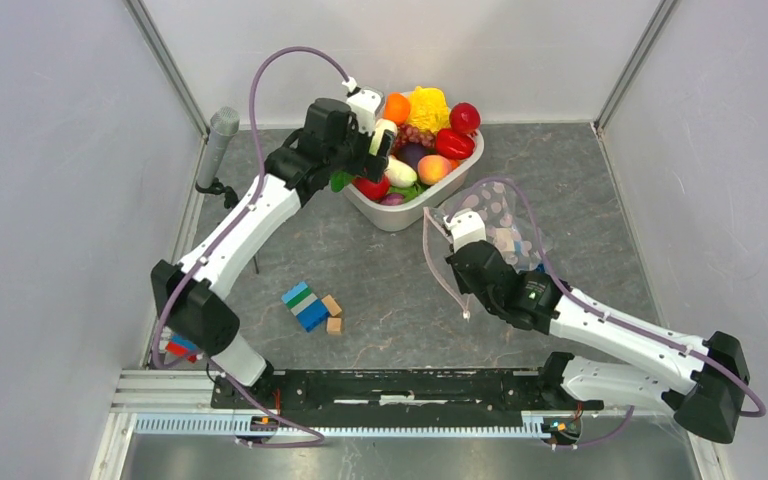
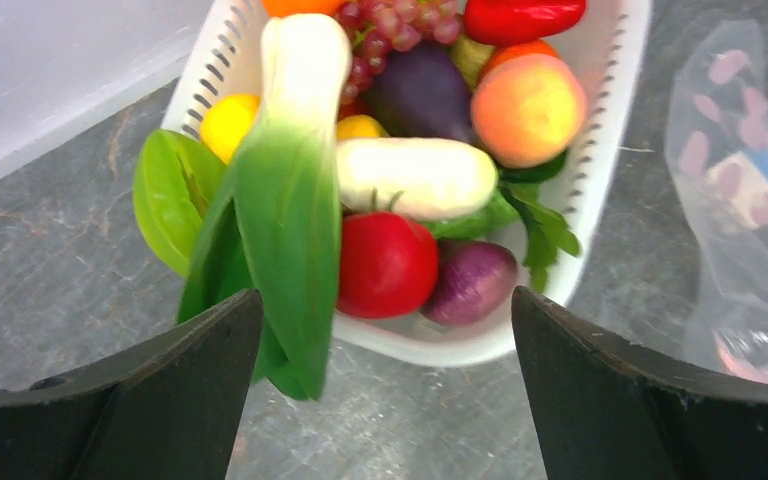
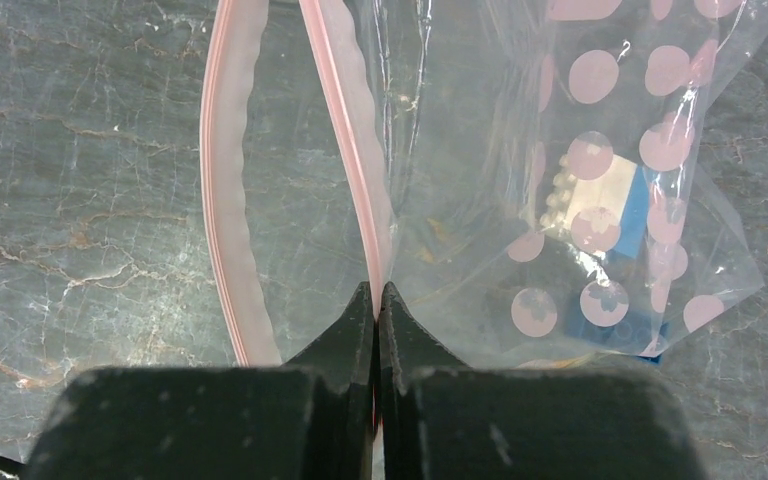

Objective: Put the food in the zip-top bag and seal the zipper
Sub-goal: Pick up the fake vegetable from the bin, then place the fake vegetable in the zipper food storage bag.

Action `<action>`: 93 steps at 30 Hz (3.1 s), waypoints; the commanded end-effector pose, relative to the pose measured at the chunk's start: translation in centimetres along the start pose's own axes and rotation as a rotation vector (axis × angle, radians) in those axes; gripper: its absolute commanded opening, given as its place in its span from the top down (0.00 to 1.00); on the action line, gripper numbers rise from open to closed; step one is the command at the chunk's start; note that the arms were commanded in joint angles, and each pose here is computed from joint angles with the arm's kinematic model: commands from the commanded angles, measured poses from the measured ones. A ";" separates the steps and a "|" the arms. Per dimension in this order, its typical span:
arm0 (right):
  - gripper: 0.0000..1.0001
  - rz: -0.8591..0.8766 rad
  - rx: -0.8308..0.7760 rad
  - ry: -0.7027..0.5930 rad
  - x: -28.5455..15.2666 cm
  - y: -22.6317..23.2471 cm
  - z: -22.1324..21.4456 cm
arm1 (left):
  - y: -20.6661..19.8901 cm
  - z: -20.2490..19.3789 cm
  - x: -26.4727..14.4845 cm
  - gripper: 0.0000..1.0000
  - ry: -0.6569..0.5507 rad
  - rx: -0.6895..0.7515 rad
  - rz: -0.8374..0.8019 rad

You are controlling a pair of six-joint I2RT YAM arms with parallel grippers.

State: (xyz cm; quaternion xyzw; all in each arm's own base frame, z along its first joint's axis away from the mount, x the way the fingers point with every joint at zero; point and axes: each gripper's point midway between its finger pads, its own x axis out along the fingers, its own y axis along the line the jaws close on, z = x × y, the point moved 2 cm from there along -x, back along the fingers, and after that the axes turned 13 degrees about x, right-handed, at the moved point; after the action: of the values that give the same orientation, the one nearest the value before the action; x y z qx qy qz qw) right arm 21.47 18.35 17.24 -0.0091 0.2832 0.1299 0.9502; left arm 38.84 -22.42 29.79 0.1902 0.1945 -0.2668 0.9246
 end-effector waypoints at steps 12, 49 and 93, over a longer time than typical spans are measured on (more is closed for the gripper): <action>0.97 0.056 0.046 -0.038 -0.6 0.4 0.4 | 5.5 -0.6 4.8 0.00 0.118 0.137 0.115; 0.95 0.099 0.055 -0.041 -0.3 1.2 0.5 | 4.8 -5.2 6.1 0.69 0.188 0.050 0.028; 0.95 0.071 0.227 -0.161 -0.7 0.7 2.2 | -4.7 -0.6 -10.3 0.98 -0.242 -0.205 -0.396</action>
State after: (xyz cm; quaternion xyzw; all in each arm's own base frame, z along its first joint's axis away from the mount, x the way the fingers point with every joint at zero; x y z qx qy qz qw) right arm 21.18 18.85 18.03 0.0818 0.2497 0.1402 0.9546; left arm 31.13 -20.04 31.52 0.0890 0.1597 -0.3869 0.9038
